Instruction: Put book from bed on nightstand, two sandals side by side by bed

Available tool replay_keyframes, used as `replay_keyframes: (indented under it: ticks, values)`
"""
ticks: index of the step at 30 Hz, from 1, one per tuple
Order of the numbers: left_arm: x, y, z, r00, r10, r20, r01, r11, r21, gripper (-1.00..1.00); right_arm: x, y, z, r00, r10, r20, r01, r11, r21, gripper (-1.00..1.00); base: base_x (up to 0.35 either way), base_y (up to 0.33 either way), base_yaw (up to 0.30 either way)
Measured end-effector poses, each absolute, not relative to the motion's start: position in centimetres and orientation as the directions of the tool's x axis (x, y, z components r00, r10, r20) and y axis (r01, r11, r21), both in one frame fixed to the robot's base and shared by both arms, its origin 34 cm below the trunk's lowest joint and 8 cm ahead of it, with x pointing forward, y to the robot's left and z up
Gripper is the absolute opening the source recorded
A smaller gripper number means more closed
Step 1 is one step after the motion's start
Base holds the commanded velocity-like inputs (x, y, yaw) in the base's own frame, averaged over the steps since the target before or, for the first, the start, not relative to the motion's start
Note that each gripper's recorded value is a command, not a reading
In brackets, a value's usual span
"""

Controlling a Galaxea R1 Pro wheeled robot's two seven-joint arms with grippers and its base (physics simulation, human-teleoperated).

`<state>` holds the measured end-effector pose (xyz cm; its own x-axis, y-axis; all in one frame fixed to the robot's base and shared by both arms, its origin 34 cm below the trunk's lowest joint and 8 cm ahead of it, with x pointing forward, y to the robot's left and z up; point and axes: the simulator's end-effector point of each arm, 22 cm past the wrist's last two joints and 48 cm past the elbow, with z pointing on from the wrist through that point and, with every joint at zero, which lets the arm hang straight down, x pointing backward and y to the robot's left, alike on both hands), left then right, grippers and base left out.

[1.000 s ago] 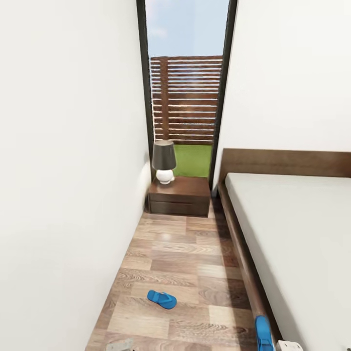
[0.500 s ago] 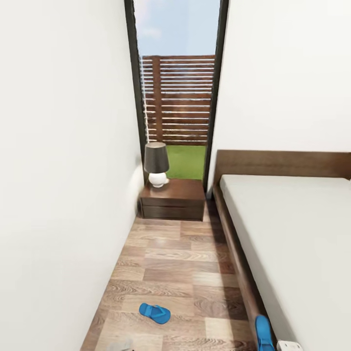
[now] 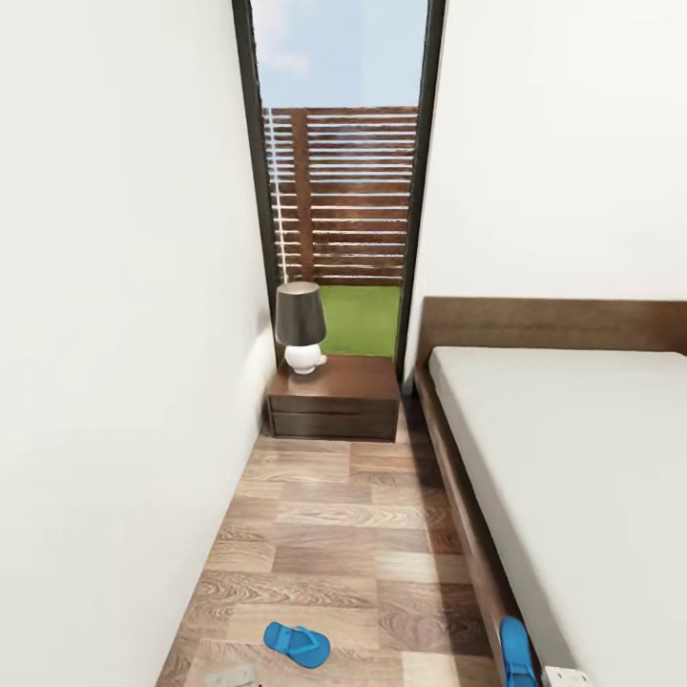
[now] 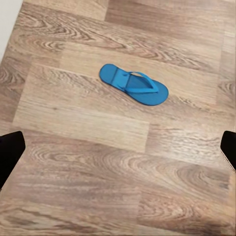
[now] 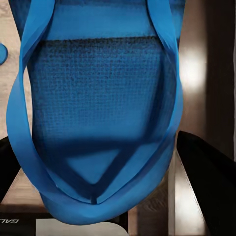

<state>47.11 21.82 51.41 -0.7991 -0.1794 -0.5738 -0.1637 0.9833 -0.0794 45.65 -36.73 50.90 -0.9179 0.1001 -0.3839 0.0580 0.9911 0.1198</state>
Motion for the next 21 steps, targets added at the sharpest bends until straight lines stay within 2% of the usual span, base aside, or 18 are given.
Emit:
replay_keyframes:
  ticks: [8,15,21]
  values:
    - [47.11,21.84,51.41,-0.799,-0.179,-0.574,-0.164,0.983,-0.079,1.00,45.64,-36.73,50.89,-0.918,0.100,-0.384,0.058,0.991,0.120,-1.00,0.325,0.017,0.000]
    - [47.12,21.84,51.41,-0.799,-0.179,-0.574,-0.164,0.983,-0.079,1.00,45.64,-36.73,50.89,-0.918,0.100,-0.384,0.058,0.991,0.120,-1.00,0.310,0.143,0.000]
    - [47.16,21.83,51.39,-0.799,-0.179,-0.574,-0.164,0.983,-0.079,1.00,45.66,-36.73,50.87,-0.918,0.101,-0.383,0.059,0.991,0.120,-1.00,0.106,0.055,0.000]
